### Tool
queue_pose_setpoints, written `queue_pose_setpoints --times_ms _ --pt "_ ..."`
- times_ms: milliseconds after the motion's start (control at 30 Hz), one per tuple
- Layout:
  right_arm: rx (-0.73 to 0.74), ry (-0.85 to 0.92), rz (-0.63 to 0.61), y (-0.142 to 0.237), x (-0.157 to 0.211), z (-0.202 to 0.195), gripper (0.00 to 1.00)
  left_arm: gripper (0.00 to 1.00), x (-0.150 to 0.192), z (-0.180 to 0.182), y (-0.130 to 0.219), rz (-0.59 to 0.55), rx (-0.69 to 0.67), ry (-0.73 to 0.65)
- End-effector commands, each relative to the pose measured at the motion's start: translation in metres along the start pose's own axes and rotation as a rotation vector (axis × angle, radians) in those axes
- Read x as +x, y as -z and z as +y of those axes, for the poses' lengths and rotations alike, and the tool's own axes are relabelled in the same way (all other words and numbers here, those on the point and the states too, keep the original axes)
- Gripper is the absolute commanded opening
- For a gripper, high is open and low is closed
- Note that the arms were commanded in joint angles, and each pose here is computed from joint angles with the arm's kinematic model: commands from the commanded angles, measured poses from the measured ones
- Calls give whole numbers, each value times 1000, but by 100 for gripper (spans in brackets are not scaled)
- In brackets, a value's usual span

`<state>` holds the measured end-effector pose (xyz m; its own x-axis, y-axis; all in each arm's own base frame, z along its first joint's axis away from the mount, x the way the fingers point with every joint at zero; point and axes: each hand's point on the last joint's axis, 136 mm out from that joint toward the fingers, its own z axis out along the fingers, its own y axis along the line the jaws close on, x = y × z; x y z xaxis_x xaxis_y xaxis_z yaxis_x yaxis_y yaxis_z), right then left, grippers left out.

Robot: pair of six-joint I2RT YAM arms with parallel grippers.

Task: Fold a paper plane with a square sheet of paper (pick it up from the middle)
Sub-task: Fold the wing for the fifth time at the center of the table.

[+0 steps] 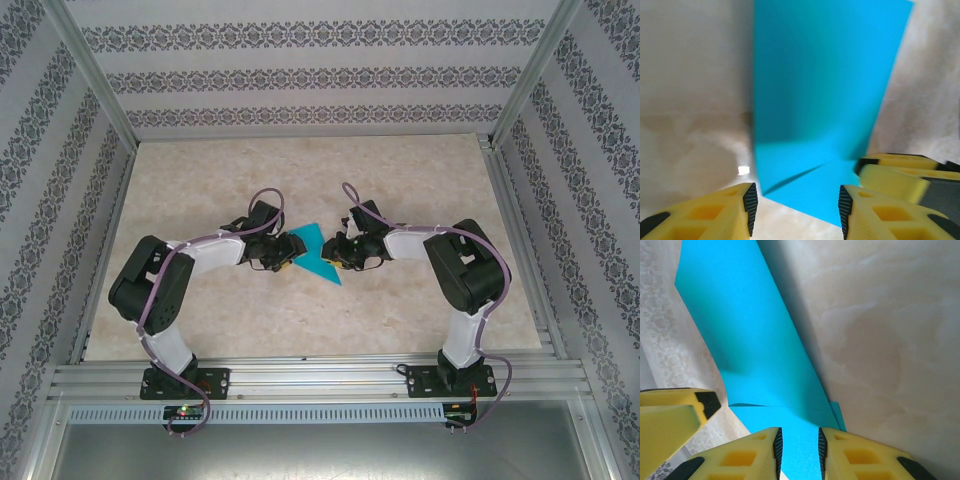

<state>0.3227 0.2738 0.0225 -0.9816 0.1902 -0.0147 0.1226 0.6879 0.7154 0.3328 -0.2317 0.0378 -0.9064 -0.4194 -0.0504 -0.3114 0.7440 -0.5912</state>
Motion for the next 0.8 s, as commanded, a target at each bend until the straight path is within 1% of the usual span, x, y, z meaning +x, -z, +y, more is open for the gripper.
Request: queue_pose_setpoints --times_ms 0,167,467,767 --pt "47 -68 8 -5 3 -26 27 51 4 10 -5 18 -64 -5" --pt "37 -77 11 -5 3 -26 26 50 4 1 -12 42 -14 -2" --pt "45 -82 15 -5 5 -29 25 33 1 -11 -14 42 36 -19" --pt "47 -79 13 -4 5 -29 25 26 -2 -23 -7 9 97 -45"
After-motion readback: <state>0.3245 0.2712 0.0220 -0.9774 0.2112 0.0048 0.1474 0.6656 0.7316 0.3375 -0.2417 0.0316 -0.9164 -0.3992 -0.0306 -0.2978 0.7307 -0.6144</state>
